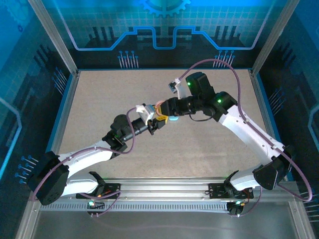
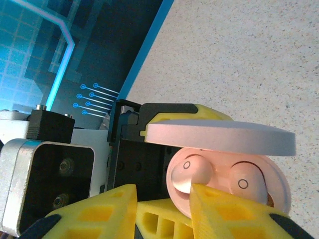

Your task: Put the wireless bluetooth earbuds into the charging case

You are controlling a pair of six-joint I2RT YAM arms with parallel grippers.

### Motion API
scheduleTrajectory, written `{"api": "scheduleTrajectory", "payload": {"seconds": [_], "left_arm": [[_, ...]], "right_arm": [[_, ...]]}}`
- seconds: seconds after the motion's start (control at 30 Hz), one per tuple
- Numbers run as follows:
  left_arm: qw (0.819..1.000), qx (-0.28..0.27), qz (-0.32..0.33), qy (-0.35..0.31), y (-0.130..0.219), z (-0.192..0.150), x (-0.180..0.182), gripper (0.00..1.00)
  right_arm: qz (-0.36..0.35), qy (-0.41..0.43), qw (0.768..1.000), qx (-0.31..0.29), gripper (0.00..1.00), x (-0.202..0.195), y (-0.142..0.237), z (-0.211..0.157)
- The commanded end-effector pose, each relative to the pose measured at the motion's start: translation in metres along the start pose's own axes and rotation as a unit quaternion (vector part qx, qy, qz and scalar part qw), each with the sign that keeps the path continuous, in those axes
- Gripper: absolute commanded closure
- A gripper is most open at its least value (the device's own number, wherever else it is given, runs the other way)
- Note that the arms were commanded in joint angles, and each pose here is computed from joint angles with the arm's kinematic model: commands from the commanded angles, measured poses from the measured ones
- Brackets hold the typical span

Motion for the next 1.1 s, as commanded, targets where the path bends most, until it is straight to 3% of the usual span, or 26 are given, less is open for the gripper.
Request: {"api": "scheduleTrajectory", "payload": {"seconds": [0.0, 0.2, 0.47, 0.57, 0.83, 1.07], "left_arm": [[0.999, -0.033, -0.004, -0.001, 0.003, 0.012, -0.002, 0.6], [0.999, -0.034, -0.004, -0.002, 0.003, 0.013, -0.002, 0.6], [0.999, -0.029, -0.017, -0.005, 0.004, 0.011, -0.005, 0.6], [0.999, -0.031, -0.032, -0.008, 0.004, 0.012, -0.007, 0.6], [0.997, -0.038, -0.064, -0.007, 0.004, 0.02, -0.012, 0.61], [0.997, -0.043, -0.056, -0.006, 0.005, 0.023, -0.01, 0.6]], "right_arm": [[-0.016, 0.013, 1.0, -0.007, 0.65, 0.005, 0.01, 0.0], [-0.011, 0.019, 1.0, -0.017, 0.65, 0.009, 0.018, 0.001], [-0.057, 0.026, 0.989, -0.137, 0.63, 0.006, 0.057, 0.009], [-0.075, -0.002, 0.984, -0.16, 0.57, -0.004, 0.063, 0.018], [-0.032, -0.05, 0.996, -0.07, 0.46, -0.014, 0.032, 0.046], [-0.034, -0.053, 0.998, -0.009, 0.43, -0.022, 0.015, 0.042]]}}
Point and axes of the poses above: each hand's point on the last joint's axis, 136 mm out from that joint toward the fingers, its own y axis back along the fingers, its own x axis along the line the jaws close on, z = x × y, the point moved 9 cm from there along y, back along the fingers, and after that the axes turned 6 degrees about -y, right-handed, at the moved point
